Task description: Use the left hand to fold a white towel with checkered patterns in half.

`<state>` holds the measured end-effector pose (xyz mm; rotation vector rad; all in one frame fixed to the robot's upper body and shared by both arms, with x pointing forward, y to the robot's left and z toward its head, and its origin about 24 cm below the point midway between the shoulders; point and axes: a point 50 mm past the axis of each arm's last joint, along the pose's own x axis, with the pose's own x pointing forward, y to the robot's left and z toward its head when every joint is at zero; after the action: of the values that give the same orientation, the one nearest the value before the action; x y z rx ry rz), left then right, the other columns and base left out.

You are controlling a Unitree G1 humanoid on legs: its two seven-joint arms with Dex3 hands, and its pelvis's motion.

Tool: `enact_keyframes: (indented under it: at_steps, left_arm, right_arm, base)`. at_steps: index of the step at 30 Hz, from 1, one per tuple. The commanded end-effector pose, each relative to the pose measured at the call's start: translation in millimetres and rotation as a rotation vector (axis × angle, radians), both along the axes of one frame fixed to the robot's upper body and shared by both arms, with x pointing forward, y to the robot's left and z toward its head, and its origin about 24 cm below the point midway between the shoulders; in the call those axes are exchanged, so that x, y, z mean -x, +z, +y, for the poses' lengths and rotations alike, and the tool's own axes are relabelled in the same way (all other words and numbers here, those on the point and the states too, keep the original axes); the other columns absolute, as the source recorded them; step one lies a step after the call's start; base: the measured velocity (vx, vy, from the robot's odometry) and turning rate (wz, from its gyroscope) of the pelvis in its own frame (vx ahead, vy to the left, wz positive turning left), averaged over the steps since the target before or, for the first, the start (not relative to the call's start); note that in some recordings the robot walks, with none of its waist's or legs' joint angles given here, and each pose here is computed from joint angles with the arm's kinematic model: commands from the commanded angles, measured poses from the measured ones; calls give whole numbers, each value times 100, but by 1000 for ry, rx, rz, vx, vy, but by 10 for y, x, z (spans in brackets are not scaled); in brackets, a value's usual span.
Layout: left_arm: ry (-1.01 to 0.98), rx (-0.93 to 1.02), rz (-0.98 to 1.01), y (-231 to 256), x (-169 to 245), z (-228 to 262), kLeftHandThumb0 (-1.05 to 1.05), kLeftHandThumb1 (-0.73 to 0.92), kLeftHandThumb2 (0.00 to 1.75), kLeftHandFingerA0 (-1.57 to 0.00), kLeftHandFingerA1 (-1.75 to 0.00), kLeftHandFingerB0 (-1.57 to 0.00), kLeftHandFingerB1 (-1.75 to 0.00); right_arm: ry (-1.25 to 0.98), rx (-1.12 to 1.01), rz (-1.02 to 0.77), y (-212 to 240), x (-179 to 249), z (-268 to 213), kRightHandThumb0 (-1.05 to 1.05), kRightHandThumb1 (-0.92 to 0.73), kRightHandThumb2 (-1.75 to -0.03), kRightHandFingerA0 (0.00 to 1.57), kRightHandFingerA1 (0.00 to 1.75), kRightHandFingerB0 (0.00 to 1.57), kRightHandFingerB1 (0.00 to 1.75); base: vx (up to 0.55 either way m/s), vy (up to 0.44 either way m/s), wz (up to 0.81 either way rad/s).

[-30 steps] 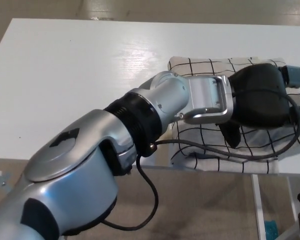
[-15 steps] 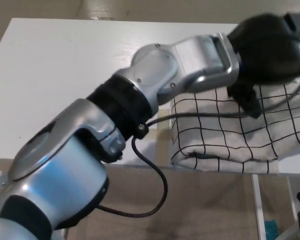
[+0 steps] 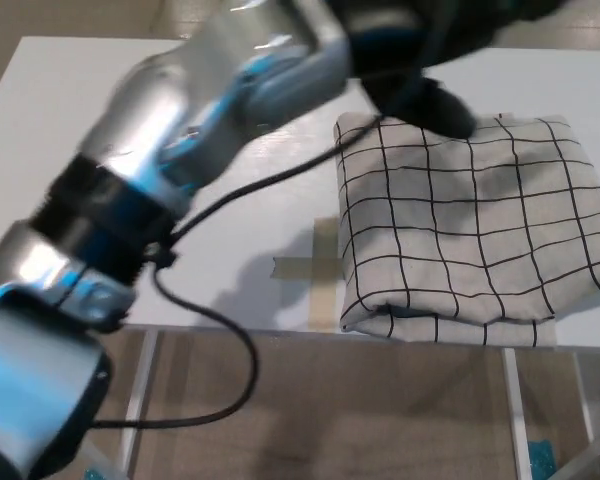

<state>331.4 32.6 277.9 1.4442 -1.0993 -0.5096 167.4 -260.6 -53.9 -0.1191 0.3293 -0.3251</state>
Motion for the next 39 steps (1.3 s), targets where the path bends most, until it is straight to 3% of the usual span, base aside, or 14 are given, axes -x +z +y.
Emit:
enact_keyframes:
  at_steps: [1,2,6,7,8,15,20,21,25,26,33,34,35,39]
  left_arm:
    - [-198,336,502,-5,1368,1694,-78,50,84,-9,-11,-11,-27]
    - [-199,362,547,-52,1426,1782,-70,44,83,-5,-25,-5,-35]
    - [-200,381,606,-95,1475,1870,-78,49,82,0,-27,-7,-37]
    - [-213,428,735,-184,1560,2031,-73,56,58,-27,-30,-27,-29]
    - [-232,460,822,-255,1612,2137,-76,49,86,-26,-42,-27,-41]
    - [-299,672,1127,-693,1748,2513,-90,62,100,-44,-47,-41,-44]
    - [-156,893,1476,-1455,1927,2841,-92,60,100,-40,-45,-58,-51]
    - [-102,927,1555,-1617,1966,2894,-89,72,63,-50,-38,-59,-38]
    - [-38,983,1643,-1854,1966,2949,-84,69,62,-53,-38,-62,-39]
    - [-15,992,1662,-1908,1969,2965,-90,59,97,-48,-47,-63,-52]
    - [152,1065,2021,-2524,2071,3138,-96,54,93,-71,-55,-70,-51]
    - [170,1078,2030,-2563,2089,3146,-96,54,93,-71,-55,-70,-51]
    - [233,1113,2019,-2664,2126,3168,-85,60,60,-76,-48,-75,-44]
    - [452,1228,1940,-3002,2225,3213,-84,60,60,-80,-49,-78,-45]
  right_arm:
    - [-39,-51,151,-310,569,-3,-45,-74,-62,39,41,45,38]
    - [-43,-49,150,-309,566,-3,-44,-73,-62,39,41,44,38]
    - [-48,-52,149,-304,555,-11,-44,-73,-62,39,41,43,38]
    - [-42,-54,149,-297,553,-19,-42,-73,-62,37,41,42,38]
    - [-40,-59,146,-293,545,-20,-42,-73,-61,37,41,42,38]
    - [-29,-51,165,-321,622,-28,-41,-74,-62,37,41,40,38]
    - [-24,-25,188,-324,722,-54,-41,-74,-62,36,40,39,37]
    - [-27,-35,185,-321,731,-49,-41,-74,-62,36,40,39,37]
    - [-35,-48,182,-319,753,-40,-42,-74,-62,36,40,40,38]
    - [-35,-47,180,-317,756,-39,-42,-74,-62,37,39,40,38]
    - [-22,-16,173,-299,688,-43,-42,-74,-62,37,38,41,38]
    - [-22,-15,171,-299,682,-42,-42,-74,-62,37,38,41,38]
    - [-22,-18,169,-303,672,-39,-42,-74,-62,37,38,41,38]
    - [-21,-21,170,-308,655,-28,-42,-74,-62,37,38,41,38]
  base:
    - [0,0,0]
    - [0,0,0]
    - [0,0,0]
    - [0,0,0]
    - [0,0,0]
    - [0,0,0]
    - [0,0,0]
    - [0,0,0]
    - [0,0,0]
    - [0,0,0]
    - [0,0,0]
    - [0,0,0]
    - [0,0,0]
    - [0,0,0]
